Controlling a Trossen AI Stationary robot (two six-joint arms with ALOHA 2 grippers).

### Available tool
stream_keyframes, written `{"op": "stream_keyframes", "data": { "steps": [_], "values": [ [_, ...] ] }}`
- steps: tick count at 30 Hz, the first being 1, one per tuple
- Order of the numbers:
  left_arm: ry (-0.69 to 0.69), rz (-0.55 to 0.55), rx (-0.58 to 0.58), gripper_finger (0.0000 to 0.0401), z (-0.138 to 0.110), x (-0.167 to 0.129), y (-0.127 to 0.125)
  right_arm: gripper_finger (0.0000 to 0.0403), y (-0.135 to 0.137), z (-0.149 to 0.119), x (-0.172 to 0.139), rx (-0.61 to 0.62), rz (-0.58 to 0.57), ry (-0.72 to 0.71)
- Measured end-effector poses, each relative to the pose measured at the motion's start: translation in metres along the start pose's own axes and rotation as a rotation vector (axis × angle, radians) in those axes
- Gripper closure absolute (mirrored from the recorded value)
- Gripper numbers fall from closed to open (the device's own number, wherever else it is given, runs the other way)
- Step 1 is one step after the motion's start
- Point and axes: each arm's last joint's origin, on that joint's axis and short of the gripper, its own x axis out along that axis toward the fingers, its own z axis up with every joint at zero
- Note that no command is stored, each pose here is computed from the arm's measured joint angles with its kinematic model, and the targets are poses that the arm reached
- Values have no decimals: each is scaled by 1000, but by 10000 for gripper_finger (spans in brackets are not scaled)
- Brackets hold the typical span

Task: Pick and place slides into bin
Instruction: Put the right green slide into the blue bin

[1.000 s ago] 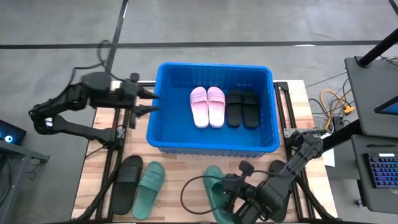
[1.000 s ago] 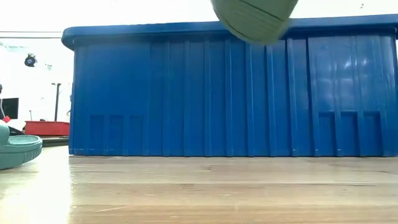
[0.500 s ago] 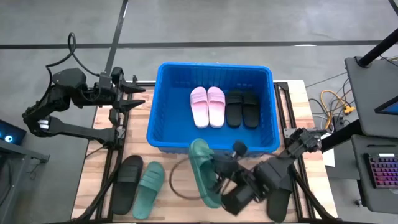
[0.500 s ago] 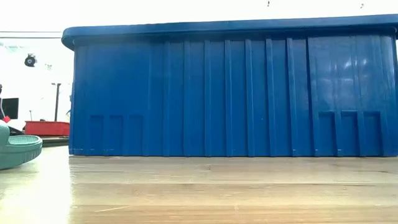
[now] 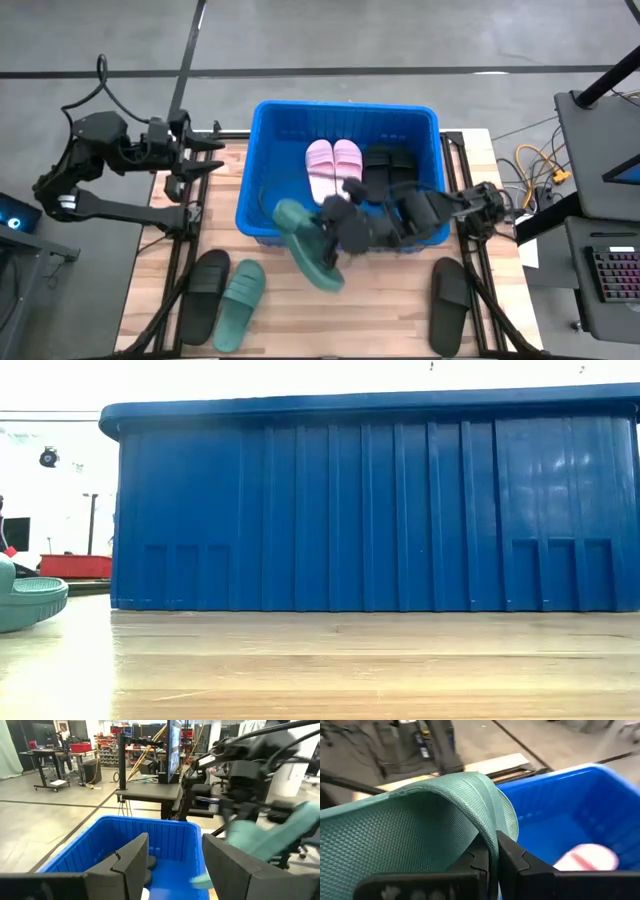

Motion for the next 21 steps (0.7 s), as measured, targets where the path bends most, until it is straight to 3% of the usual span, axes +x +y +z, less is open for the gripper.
{"op": "stream_keyframes", "data": {
  "steps": [15,21],
  "values": [
    [-49,36,-72,230,-5,-42,1,394,-93,21,78,-202,-263,88],
    [-13,66,-72,230,-14,-37,2,394,-130,22,110,-225,-353,144]
  ]
}}
